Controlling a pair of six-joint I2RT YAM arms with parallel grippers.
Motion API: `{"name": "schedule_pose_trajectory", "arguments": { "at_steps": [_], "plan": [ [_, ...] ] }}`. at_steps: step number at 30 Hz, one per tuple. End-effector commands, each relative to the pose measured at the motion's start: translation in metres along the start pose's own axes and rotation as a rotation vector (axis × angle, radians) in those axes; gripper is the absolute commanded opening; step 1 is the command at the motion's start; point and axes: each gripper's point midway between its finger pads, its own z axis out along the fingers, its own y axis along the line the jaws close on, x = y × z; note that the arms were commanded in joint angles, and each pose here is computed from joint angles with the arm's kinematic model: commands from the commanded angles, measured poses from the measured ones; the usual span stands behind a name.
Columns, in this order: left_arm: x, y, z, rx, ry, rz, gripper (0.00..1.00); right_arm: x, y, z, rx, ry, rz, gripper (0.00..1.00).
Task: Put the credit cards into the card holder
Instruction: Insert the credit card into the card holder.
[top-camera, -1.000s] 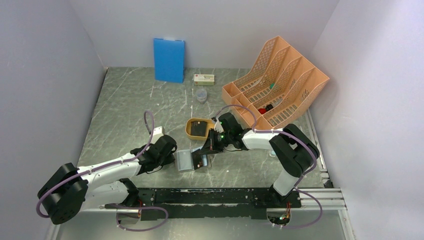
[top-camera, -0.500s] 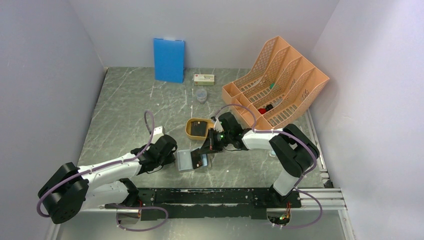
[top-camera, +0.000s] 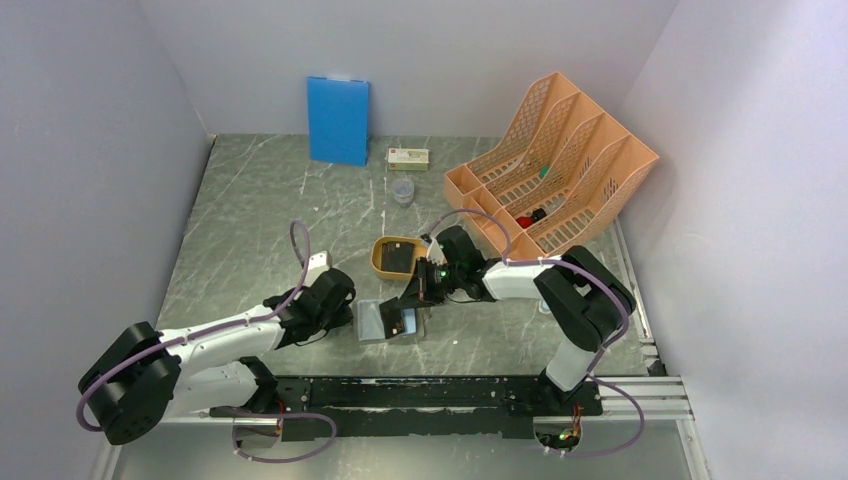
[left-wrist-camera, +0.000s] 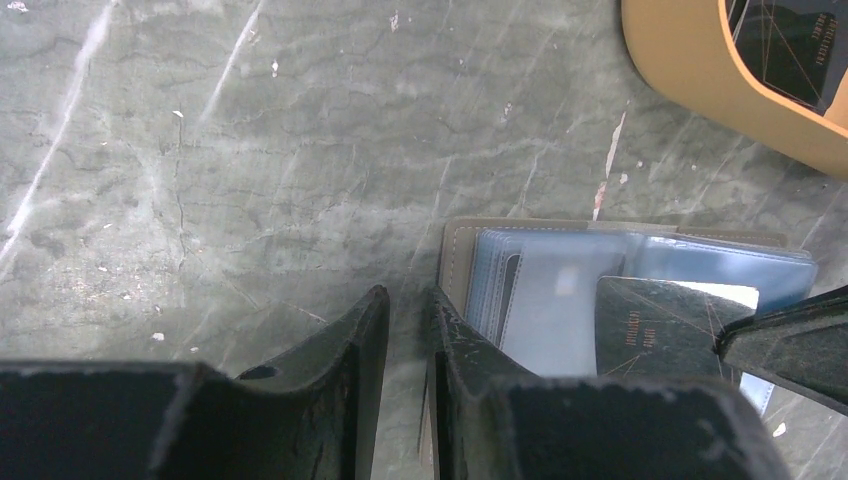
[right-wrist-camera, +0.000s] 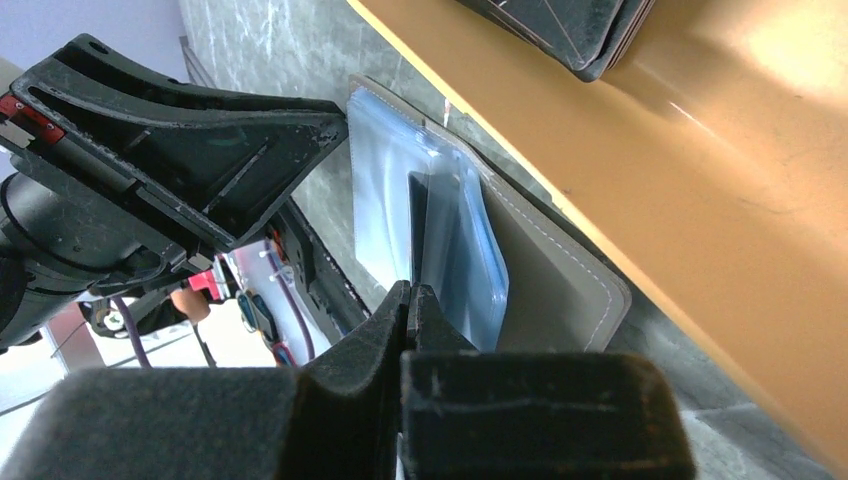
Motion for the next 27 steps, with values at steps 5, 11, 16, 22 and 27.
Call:
{"name": "schedule_pose_trajectory", "arguments": {
  "at_steps": [5,11,16,22,27],
  "plan": [
    [0.031,0.033,0.000,-0.091,0.113,0.049,0.27,0.007,-0.009,-0.004,0.029,-0.007,0.010,0.00],
    [0.031,0.035,0.000,-0.095,0.114,0.049,0.27,0.004,-0.001,-0.014,0.015,-0.036,-0.008,0.00],
    [0.031,0.034,0.000,-0.091,0.113,0.045,0.27,0.006,0.001,-0.018,0.008,-0.031,-0.019,0.00],
    [0.031,0.034,-0.001,-0.091,0.112,0.042,0.27,0.013,-0.002,-0.020,0.013,-0.013,-0.013,0.00],
    [0.032,0.034,-0.001,-0.091,0.113,0.042,0.27,0.020,-0.005,-0.022,0.014,0.000,-0.012,0.00]
  ]
}}
